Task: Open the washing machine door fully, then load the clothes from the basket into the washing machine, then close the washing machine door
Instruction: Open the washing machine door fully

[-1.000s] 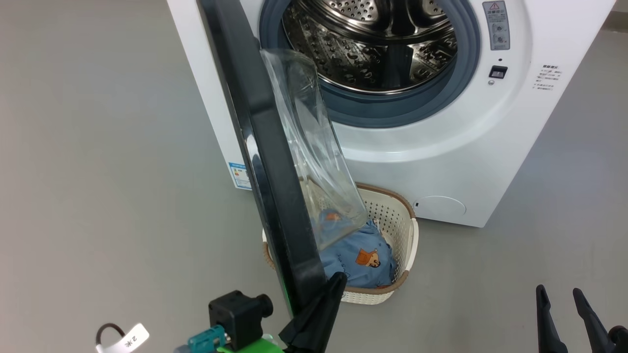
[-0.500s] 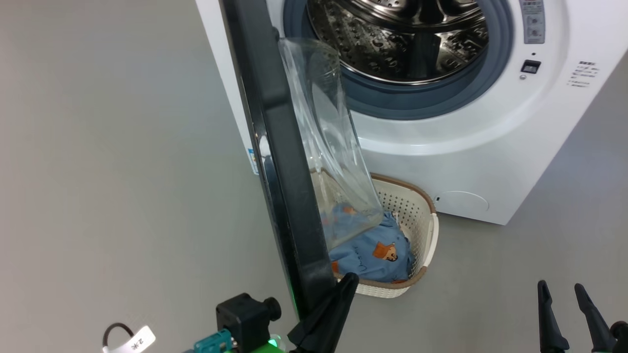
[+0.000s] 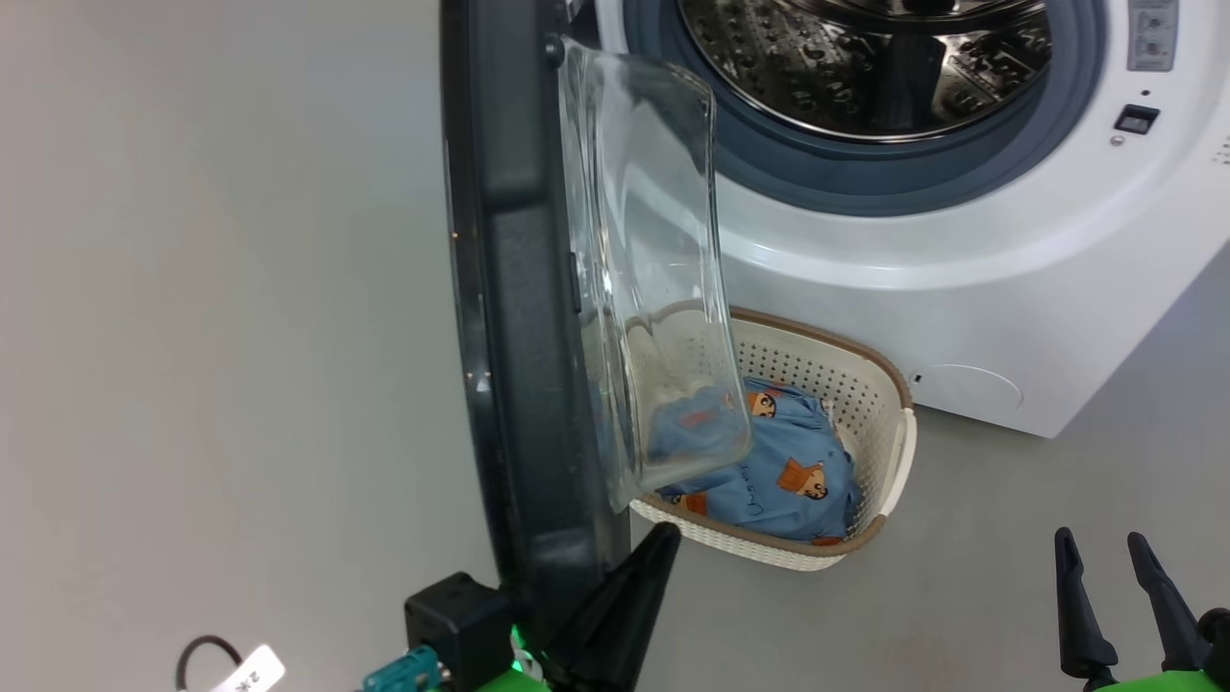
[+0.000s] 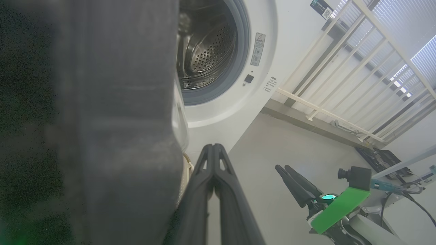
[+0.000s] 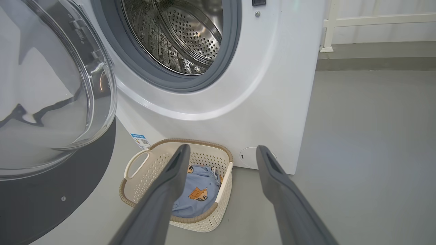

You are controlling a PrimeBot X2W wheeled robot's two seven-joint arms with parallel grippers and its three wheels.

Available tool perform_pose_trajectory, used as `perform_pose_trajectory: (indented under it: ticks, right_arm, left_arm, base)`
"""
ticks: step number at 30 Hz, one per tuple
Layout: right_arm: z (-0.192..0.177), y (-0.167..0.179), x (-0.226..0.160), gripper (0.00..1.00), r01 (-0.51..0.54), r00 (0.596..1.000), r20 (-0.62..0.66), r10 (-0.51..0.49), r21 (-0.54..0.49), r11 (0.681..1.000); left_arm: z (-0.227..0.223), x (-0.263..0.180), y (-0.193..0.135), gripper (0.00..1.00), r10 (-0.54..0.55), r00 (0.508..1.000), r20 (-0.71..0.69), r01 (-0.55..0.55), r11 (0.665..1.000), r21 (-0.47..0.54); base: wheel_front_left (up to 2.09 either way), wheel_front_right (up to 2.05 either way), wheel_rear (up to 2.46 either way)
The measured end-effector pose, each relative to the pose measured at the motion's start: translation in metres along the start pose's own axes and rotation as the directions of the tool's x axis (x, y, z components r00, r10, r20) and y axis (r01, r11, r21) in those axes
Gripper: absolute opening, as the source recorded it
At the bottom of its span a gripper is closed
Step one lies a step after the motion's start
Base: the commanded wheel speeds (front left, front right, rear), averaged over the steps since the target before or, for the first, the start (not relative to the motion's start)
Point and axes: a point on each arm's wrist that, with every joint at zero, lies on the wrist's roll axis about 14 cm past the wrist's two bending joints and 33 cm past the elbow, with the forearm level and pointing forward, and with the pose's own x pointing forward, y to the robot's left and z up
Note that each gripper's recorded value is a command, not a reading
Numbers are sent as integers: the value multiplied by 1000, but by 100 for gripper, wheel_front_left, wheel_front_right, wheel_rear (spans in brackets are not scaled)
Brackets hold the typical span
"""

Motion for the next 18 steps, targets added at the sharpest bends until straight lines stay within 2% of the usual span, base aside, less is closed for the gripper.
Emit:
perform_pose_trajectory:
  ticks: [10,18]
  right_arm:
    - [-6,12,9,100,-40,999,-14,40,0,999]
    - [-5,22,14,100,-70,997,-12,70,-4,998]
  left_arm:
    - [17,-12,30,0,120,992,38,-122,992,46]
    - [39,-27,80,0,290,947,138,-301,952,61]
  base:
    - [0,0,0]
    - [0,0,0]
